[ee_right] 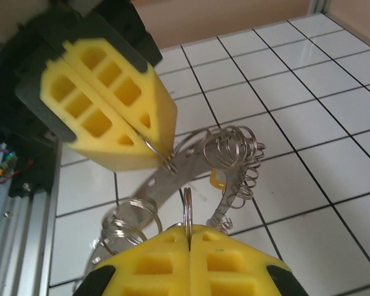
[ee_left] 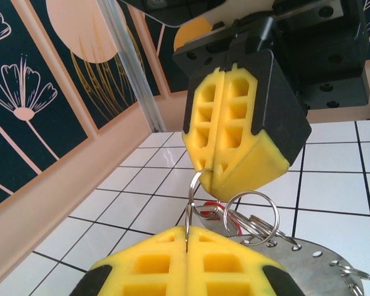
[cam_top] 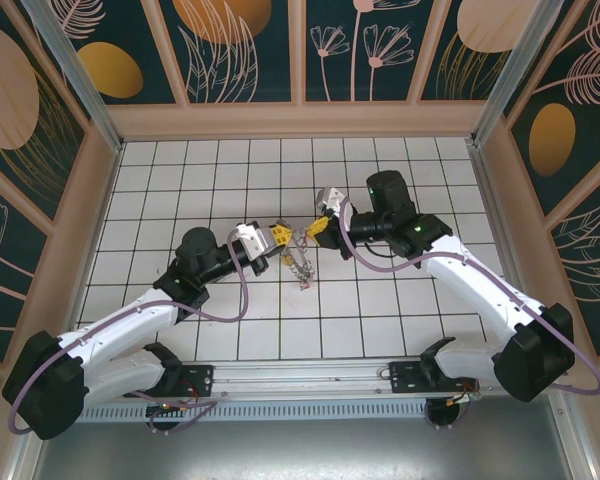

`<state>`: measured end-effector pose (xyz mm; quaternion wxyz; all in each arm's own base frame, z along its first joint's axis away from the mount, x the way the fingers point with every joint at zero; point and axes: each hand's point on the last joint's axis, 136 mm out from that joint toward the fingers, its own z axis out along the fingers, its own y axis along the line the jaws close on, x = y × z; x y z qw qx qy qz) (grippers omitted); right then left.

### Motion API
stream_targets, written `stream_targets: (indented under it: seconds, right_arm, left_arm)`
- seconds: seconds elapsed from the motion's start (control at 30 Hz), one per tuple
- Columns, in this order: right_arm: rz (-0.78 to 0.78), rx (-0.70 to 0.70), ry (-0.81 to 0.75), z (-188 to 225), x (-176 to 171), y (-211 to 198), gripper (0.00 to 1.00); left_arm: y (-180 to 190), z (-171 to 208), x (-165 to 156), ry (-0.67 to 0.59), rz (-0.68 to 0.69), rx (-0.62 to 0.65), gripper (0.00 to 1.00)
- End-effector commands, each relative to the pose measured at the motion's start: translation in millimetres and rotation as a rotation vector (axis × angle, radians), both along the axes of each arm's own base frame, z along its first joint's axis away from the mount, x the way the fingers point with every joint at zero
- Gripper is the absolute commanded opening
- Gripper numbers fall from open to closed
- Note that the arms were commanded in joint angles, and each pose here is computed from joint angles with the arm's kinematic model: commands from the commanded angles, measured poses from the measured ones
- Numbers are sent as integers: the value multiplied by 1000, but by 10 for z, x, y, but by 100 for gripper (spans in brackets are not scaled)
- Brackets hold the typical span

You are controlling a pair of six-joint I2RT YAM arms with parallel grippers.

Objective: Put the keys on the keyring

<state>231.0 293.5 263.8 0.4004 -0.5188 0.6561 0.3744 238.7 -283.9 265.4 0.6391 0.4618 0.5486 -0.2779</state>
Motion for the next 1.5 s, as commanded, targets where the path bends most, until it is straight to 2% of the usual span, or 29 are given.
stream_targets:
  seconds: [0.0,0.47,0.9,1.23,1.47]
  right_arm:
    - [49,109,12,297,-89,111,0]
    - [60,97,84,214,-79,201,0]
    - [85,111,125,196,-223,150,0]
    - [48,74,150,47,-235,76,0]
    - [14,86,171,70,-177,88,0]
  left_arm:
    - [-12,143,-47,-46,-19,-36,0]
    - [-53,172,-17,-33,-27,-51,0]
    - [-74,129,12,-15,-25,-48,0]
    - [-31,152,24,-22,1,-49,0]
    - [-73,194,-9,-44,-33,-55,0]
